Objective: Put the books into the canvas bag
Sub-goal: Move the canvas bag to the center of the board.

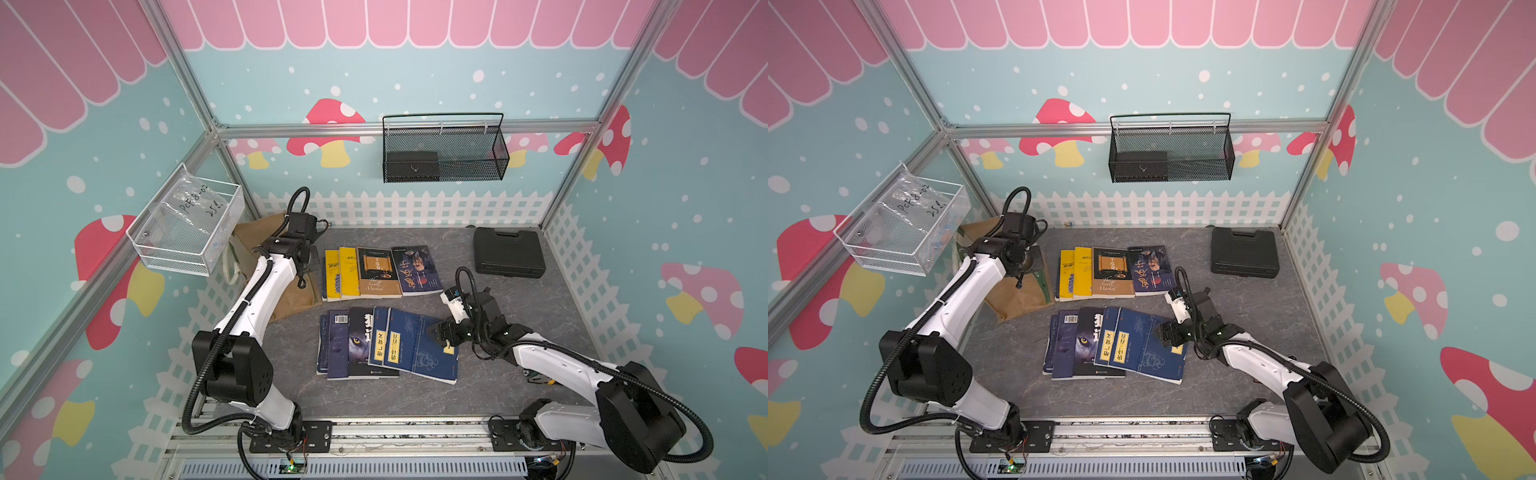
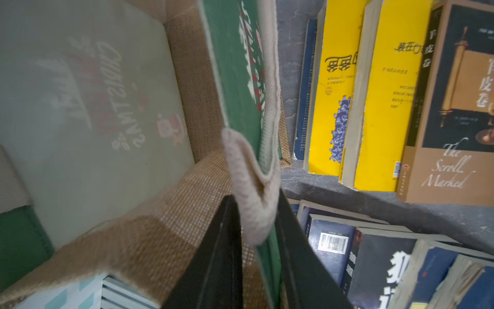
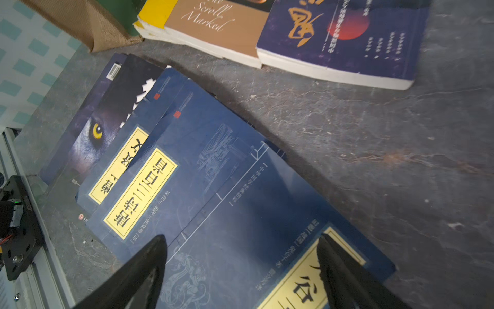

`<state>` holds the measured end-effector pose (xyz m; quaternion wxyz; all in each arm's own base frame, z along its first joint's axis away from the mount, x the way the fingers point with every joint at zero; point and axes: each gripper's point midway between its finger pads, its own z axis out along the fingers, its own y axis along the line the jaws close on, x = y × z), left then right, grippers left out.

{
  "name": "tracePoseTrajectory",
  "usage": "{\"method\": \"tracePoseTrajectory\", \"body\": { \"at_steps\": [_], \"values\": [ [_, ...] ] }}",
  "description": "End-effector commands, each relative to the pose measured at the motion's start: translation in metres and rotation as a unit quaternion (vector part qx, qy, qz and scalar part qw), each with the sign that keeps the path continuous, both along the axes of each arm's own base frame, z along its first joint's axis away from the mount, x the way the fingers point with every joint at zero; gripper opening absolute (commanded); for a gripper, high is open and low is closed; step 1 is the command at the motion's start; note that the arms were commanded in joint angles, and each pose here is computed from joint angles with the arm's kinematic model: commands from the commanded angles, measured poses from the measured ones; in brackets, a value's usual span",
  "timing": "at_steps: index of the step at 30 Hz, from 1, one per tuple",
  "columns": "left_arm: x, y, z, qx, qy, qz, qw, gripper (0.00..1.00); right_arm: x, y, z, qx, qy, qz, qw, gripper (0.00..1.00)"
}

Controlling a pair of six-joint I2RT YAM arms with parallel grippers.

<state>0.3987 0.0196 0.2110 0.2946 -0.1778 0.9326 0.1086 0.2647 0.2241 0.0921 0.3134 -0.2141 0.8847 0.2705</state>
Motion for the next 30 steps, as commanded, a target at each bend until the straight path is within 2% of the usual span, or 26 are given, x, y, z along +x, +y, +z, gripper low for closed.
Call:
{"method": "tracePoseTrajectory", "body": {
  "at_steps": [1, 4, 8, 12, 16, 22, 25, 27, 30],
  "values": [
    [-0.026, 0.013, -0.001, 0.028, 0.024, 0.017, 0.999, 0.15, 0.005, 0.02, 0.01, 0.015, -0.008, 0.015, 1.0, 0.9],
    [-0.041, 0.019, 0.004, 0.055, 0.015, 0.031, 0.998, 0.05, 0.006, 0.026, 0.009, 0.01, -0.008, 0.021, 1.0, 0.89],
    [-0.055, 0.014, 0.006, 0.064, 0.026, 0.017, 0.997, 0.0, 0.012, 0.02, 0.003, -0.008, -0.004, -0.002, 1.0, 0.9],
    [-0.069, 0.004, 0.015, 0.085, 0.035, -0.001, 0.996, 0.0, 0.015, 0.007, -0.008, -0.04, 0.009, -0.034, 0.999, 0.91],
    [-0.084, -0.004, 0.031, 0.143, 0.042, -0.01, 0.989, 0.0, 0.011, -0.004, -0.021, -0.059, 0.033, -0.056, 0.996, 0.94],
    [-0.103, -0.016, 0.024, 0.154, 0.067, -0.026, 0.985, 0.0, 0.007, -0.025, -0.032, -0.067, 0.056, -0.086, 0.992, 0.95],
    [-0.115, -0.018, 0.021, 0.152, 0.07, -0.03, 0.985, 0.0, 0.003, -0.02, -0.025, -0.056, 0.045, -0.058, 0.996, 0.94],
    [-0.12, -0.015, 0.02, 0.155, 0.067, -0.025, 0.985, 0.11, 0.002, -0.014, -0.017, -0.047, 0.03, -0.033, 0.998, 0.93],
    [-0.121, -0.012, 0.024, 0.156, 0.061, -0.022, 0.986, 0.13, 0.007, -0.015, -0.012, -0.058, 0.014, -0.032, 0.998, 0.94]
  ]
}}
